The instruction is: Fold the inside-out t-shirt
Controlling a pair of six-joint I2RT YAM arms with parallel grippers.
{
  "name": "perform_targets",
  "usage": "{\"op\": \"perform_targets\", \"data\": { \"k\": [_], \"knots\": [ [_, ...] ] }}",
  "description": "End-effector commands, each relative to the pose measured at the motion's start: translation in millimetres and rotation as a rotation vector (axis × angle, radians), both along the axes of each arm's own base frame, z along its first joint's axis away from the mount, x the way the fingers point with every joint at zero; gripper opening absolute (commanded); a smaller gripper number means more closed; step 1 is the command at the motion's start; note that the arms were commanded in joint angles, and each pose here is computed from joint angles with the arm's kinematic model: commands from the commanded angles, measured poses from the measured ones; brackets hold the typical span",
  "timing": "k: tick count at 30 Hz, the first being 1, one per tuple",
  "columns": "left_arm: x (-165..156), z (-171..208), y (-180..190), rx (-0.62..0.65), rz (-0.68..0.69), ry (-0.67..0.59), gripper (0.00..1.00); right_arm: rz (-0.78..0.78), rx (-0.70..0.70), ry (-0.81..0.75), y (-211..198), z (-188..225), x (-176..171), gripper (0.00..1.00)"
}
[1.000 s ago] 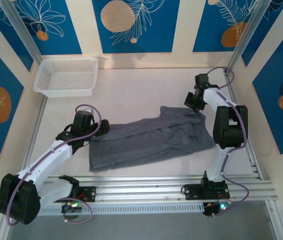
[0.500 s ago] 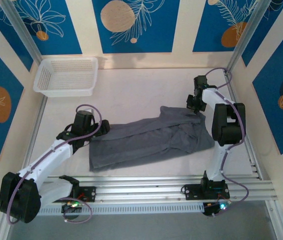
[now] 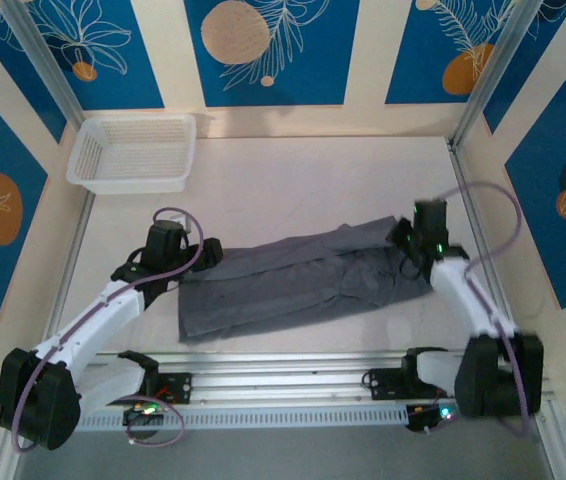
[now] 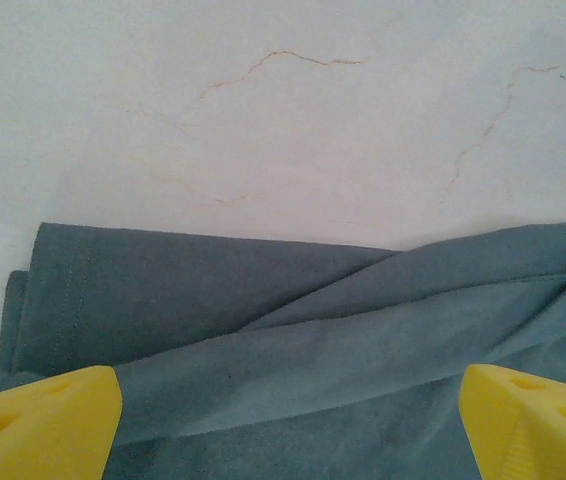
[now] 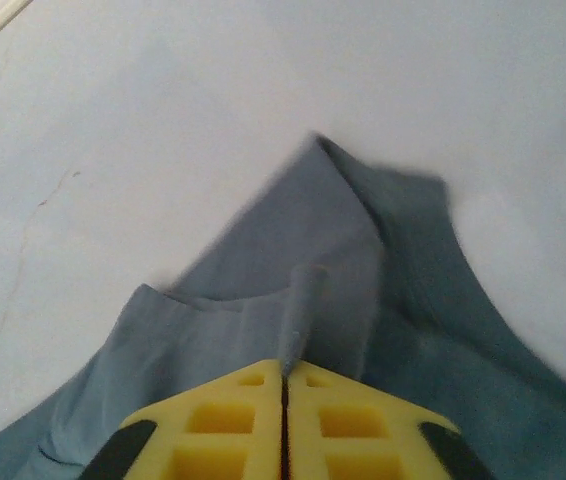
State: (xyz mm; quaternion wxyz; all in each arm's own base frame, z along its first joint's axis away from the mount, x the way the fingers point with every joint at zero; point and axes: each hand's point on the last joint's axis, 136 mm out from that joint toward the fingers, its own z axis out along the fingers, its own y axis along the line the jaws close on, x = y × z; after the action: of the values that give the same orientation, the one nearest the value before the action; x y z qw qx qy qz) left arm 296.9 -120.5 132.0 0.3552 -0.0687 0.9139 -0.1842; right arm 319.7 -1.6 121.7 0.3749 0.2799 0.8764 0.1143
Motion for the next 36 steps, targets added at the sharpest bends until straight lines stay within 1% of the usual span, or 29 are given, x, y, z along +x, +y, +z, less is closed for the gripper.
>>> {"op": "perform_targets", "data": {
  "k": [1,2,4,6,8,10,12,14,16,19,21,24,25,28,36],
  "knots": [
    [5,8,-9,-0.005,-0.037,-0.029,0.87,-0.091,0.155,-0.11,0,-14,-17,0.53],
    [6,7,-10,-0.006,-0.04,-0.028,0.87,-0.083,0.162,-0.134,1,-8,-21,0.6],
    [8,5,-12,-0.006,-0.046,-0.019,0.87,-0.06,0.147,-0.173,0,10,-23,0.64],
    [10,5,-14,-0.01,-0.048,-0.017,0.87,-0.005,0.137,-0.245,5,36,-14,0.67],
    [12,7,-18,-0.021,-0.053,-0.026,0.87,0.11,0.145,-0.28,23,57,2,0.68],
    [13,8,-22,-0.028,-0.062,-0.033,0.87,0.248,0.123,-0.235,48,67,23,0.68],
    [13,10,-27,-0.036,-0.082,-0.037,0.87,0.332,0.06,-0.091,72,57,47,0.65],
    [11,12,-35,-0.048,-0.117,-0.039,0.87,0.366,0.007,0.056,87,34,67,0.62],
    [7,18,-49,-0.075,-0.184,-0.054,0.87,0.376,-0.047,0.17,96,9,84,0.61],
    [-6,30,-82,-0.146,-0.365,-0.086,0.9,0.389,-0.079,0.283,106,-25,102,0.61],
    [-17,39,-104,-0.169,-0.478,-0.111,0.93,0.415,-0.092,0.349,115,-47,109,0.6],
    [-28,41,-118,-0.143,-0.549,-0.13,0.95,0.427,-0.142,0.431,122,-73,110,0.58],
    [-29,40,-119,-0.131,-0.553,-0.13,0.95,0.428,-0.158,0.442,123,-78,110,0.57],
    [-27,36,-118,-0.106,-0.536,-0.124,0.96,0.429,-0.175,0.459,126,-85,106,0.48],
    [-23,32,-123,-0.099,-0.549,-0.12,0.96,0.432,-0.198,0.48,122,-84,99,0.18]
  ]
}}
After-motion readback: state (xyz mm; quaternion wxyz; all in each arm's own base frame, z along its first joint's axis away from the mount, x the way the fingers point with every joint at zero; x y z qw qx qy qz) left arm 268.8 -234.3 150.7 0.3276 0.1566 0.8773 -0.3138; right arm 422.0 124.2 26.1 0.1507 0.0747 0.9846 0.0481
